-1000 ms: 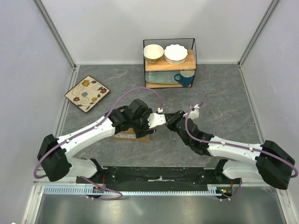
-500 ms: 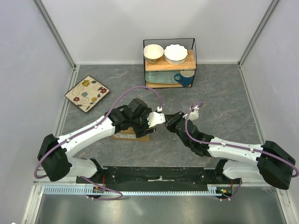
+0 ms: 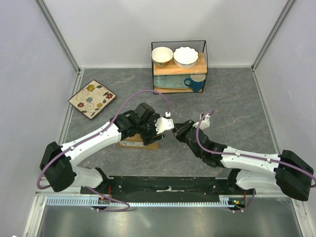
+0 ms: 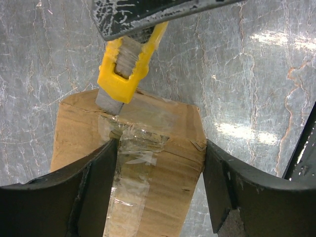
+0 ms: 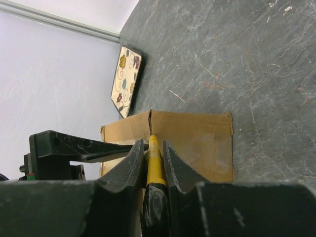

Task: Unpack the express box

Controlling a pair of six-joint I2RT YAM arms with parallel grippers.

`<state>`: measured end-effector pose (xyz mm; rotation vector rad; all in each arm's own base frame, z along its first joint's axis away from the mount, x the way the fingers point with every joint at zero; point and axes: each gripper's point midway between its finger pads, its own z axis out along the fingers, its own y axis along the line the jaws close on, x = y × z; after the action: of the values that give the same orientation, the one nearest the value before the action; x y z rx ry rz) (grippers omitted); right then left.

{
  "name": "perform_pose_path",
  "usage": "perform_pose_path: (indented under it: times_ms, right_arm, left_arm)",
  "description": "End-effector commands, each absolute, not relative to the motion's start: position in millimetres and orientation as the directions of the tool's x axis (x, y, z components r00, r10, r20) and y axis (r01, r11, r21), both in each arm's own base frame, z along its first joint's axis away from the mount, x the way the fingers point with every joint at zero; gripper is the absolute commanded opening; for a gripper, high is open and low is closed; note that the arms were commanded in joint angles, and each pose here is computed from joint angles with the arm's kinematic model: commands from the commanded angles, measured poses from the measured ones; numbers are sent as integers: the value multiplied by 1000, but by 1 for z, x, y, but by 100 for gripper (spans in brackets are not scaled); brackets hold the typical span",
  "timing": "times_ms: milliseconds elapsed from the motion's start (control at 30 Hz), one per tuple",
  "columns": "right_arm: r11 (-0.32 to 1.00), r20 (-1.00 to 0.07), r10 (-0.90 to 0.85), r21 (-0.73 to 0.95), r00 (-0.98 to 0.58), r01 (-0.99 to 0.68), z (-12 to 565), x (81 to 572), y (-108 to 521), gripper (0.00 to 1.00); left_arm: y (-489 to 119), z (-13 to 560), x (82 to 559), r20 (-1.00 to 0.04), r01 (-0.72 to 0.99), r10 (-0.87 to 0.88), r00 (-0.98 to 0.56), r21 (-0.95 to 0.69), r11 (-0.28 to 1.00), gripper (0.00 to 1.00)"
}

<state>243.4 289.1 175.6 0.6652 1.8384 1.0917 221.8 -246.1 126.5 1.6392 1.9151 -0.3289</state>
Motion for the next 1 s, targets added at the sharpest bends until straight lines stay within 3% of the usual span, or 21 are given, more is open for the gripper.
perform_pose_path:
  times_ms: [0, 400, 967]
  right_arm:
    - [457, -328, 586, 889, -741, -32, 159, 176, 326, 0]
    - [414, -265, 574, 910, -775, -5, 148, 162, 321, 0]
    - [428, -305, 523, 901, -796, -64, 160, 153, 318, 0]
  left_arm:
    - [-224, 93, 237, -496, 931, 845, -202, 171, 323, 72]
    - [-222, 93, 238, -487, 929, 848, -207, 174, 326, 71]
    - [-222, 103, 232, -497, 935, 842, -208, 152, 321, 70]
